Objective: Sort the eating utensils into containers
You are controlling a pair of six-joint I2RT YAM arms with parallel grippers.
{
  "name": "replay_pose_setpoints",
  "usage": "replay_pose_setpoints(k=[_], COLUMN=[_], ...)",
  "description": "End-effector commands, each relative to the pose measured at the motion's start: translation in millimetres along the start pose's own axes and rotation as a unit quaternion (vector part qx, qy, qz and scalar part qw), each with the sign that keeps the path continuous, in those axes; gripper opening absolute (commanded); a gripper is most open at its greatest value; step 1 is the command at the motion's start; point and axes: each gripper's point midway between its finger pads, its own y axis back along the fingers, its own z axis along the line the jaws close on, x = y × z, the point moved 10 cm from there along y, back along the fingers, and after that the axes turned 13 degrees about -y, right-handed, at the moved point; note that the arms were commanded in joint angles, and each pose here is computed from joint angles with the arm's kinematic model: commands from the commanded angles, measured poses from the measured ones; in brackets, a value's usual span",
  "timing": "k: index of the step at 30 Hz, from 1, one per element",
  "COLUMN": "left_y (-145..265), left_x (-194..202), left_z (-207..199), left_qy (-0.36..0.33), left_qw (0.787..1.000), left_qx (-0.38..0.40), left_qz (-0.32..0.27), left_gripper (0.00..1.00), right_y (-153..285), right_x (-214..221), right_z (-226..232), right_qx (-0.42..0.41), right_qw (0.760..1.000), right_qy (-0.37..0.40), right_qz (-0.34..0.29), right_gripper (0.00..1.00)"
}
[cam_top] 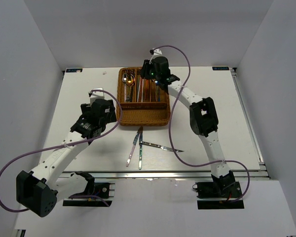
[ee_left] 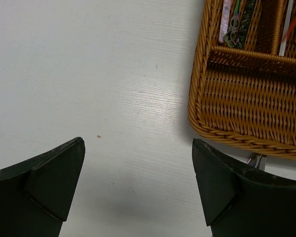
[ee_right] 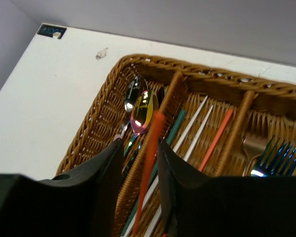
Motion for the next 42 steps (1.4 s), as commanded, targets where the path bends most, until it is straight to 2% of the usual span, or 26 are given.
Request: replay_pose_setpoints(k=[1, 2, 3, 4, 6, 7, 9, 12, 14, 15, 17, 18, 19, 20, 21, 23, 24, 27, 28, 29, 31, 33, 39, 42], left_y=[4, 5, 6, 7, 10, 12, 13, 15, 17, 22, 26, 35, 50, 45, 63, 51, 49, 40, 35, 32, 23, 15, -8, -16], left_x=[-5, -5, -6, -6, -6, -8, -9, -11, -13, -17, -18, -26, -26, -20, -29, -23, -23, -14, 2, 6, 10, 13, 47, 61], left_z=[3, 4, 4, 5, 5, 6, 6, 6, 1, -12, -34, -45, -68, -90, -106, -133, -138, -156, -157, -158, -163, -167, -189, -193], left_qy=[0.009, 0.01, 0.012, 0.014, 0.018, 0.023, 0.024, 0.028, 0.015, 0.008, -0.032, -0.054, -0.11, -0.159, -0.218, -0.281, -0.301, -0.365, -0.409, -0.429, -0.453, -0.461, -0.49, -0.488], left_qw=[1.0, 1.0, 1.0, 1.0, 0.999, 0.999, 0.998, 0.998, 0.996, 0.984, 0.959, 0.946, 0.929, 0.92, 0.908, 0.898, 0.889, 0.833, 0.793, 0.785, 0.773, 0.771, 0.727, 0.727], left_qx=[0.006, 0.007, 0.007, 0.008, 0.02, 0.024, 0.025, 0.031, 0.071, 0.164, 0.275, 0.315, 0.348, 0.357, 0.356, 0.337, 0.345, 0.415, 0.451, 0.447, 0.445, 0.439, 0.476, 0.477], left_qz=[-0.014, -0.016, -0.018, -0.022, -0.031, -0.04, -0.043, -0.047, -0.054, -0.064, -0.06, -0.057, -0.056, -0.024, -0.028, 0.013, 0.027, 0.019, 0.018, 0.01, -0.009, -0.018, 0.069, 0.081], left_gripper=[0.98, 0.98, 0.98, 0.98, 0.98, 0.98, 0.98, 0.98, 0.98, 0.98, 0.98, 0.98, 0.98, 0.98, 0.98, 0.98, 0.98, 0.98, 0.98, 0.98, 0.98, 0.98, 0.97, 0.94], right_y=[13, 16, 23, 28, 41, 59, 82, 144, 170, 194, 221, 251, 263, 278, 302, 329, 351, 392, 400, 407, 420, 426, 430, 430], right_x=[-25, -28, -36, -42, -56, -71, -84, -94, -77, -60, -44, -49, -25, -21, -15, -19, -24, -27, -30, -31, -30, -27, -18, -19], right_z=[23, 27, 34, 39, 49, 61, 68, 83, 77, 67, 51, 56, 37, 25, 18, 2, 8, 4, 6, 7, 14, 19, 23, 24], right_qx=[-0.002, -0.003, 0.012, 0.014, 0.036, 0.044, 0.097, 0.164, 0.208, 0.232, 0.252, 0.231, 0.251, 0.261, 0.26, 0.269, 0.234, 0.226, 0.226, 0.227, 0.211, 0.184, 0.14, 0.134], right_qw=[0.999, 0.999, 0.998, 0.998, 0.996, 0.995, 0.99, 0.983, 0.977, 0.972, 0.968, 0.973, 0.968, 0.965, 0.965, 0.962, 0.971, 0.974, 0.974, 0.974, 0.977, 0.983, 0.99, 0.991], right_qy=[0.016, 0.015, 0.011, 0.01, 0.005, 0.004, -0.003, -0.007, -0.012, -0.01, -0.008, -0.005, 0.003, -0.003, -0.01, -0.037, -0.04, -0.033, -0.028, -0.023, -0.012, -0.007, -0.008, -0.004], right_qz=[-0.048, -0.049, -0.061, -0.066, -0.084, -0.094, -0.105, -0.083, -0.043, -0.024, -0.011, -0.021, 0.014, 0.029, 0.036, 0.032, 0.02, 0.005, -0.002, -0.004, -0.001, 0.006, 0.014, 0.011], right_gripper=[0.41, 0.45, 0.55, 0.58, 0.82, 0.89, 0.89, 0.89, 0.89, 0.89, 0.89, 0.89, 0.89, 0.89, 0.89, 0.89, 0.89, 0.89, 0.89, 0.89, 0.89, 0.89, 0.89, 0.89])
